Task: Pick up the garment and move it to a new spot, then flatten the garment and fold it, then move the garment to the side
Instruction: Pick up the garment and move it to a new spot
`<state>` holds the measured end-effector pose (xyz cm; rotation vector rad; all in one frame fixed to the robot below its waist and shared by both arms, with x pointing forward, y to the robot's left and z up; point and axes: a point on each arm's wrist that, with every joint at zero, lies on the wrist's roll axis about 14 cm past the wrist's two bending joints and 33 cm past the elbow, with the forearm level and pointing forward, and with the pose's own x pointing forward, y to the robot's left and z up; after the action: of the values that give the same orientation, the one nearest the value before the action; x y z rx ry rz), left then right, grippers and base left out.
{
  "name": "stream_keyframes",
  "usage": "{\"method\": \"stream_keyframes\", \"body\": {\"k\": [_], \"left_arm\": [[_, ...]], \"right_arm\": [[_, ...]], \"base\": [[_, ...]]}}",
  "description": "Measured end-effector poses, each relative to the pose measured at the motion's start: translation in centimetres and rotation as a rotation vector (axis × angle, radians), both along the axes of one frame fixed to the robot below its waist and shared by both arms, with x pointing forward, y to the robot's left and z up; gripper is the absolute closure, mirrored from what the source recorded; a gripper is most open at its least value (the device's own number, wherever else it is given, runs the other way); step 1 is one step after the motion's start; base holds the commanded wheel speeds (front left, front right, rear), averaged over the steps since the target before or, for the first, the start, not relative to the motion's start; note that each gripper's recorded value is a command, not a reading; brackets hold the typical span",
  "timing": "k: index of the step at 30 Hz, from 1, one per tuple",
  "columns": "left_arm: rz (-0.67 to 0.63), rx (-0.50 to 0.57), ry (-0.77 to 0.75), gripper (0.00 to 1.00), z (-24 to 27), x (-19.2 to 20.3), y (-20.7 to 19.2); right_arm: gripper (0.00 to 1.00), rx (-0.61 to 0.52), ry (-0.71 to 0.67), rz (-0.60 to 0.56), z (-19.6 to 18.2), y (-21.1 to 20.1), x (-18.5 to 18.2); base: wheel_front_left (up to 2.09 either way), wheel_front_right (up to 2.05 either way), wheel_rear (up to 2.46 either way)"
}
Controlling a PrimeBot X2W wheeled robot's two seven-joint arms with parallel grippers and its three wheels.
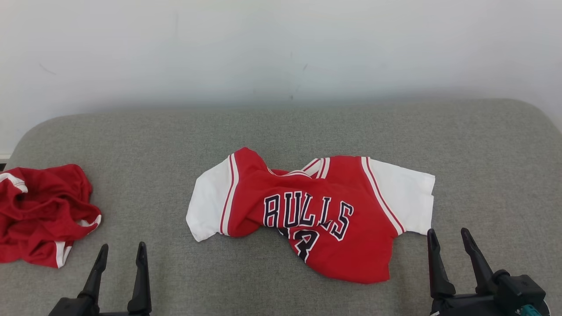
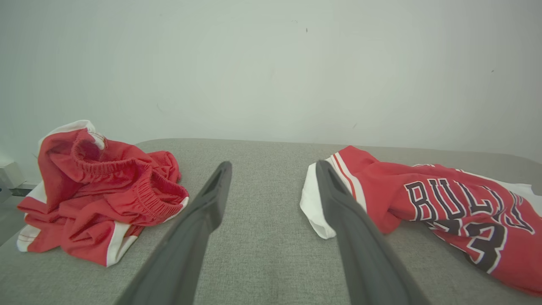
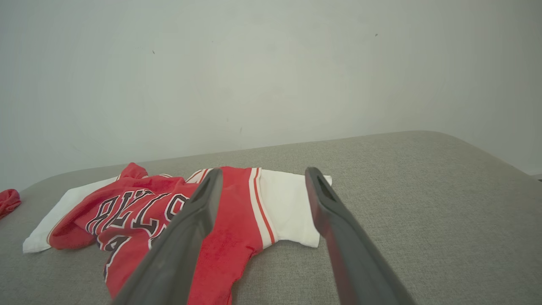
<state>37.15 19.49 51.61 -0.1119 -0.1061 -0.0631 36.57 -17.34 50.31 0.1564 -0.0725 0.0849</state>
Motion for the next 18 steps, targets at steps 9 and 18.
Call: {"method": "stream_keyframes", "body": {"k": [9, 18], "left_arm": [[0.000, 0.004, 0.008, 0.00, -0.35, 0.01, -0.05], [0.002, 0.008, 0.008, 0.00, -0.39, 0.03, -0.09]], "right_arm": [[0.00, 0.001, 0.002, 0.003, -0.09, 0.11, 0.18], [0.00, 0.001, 0.004, 0.005, -0.14, 0.20, 0.24]], "base": [[0.00, 0.00, 0.00], [0.00, 0.00, 0.00]]}}
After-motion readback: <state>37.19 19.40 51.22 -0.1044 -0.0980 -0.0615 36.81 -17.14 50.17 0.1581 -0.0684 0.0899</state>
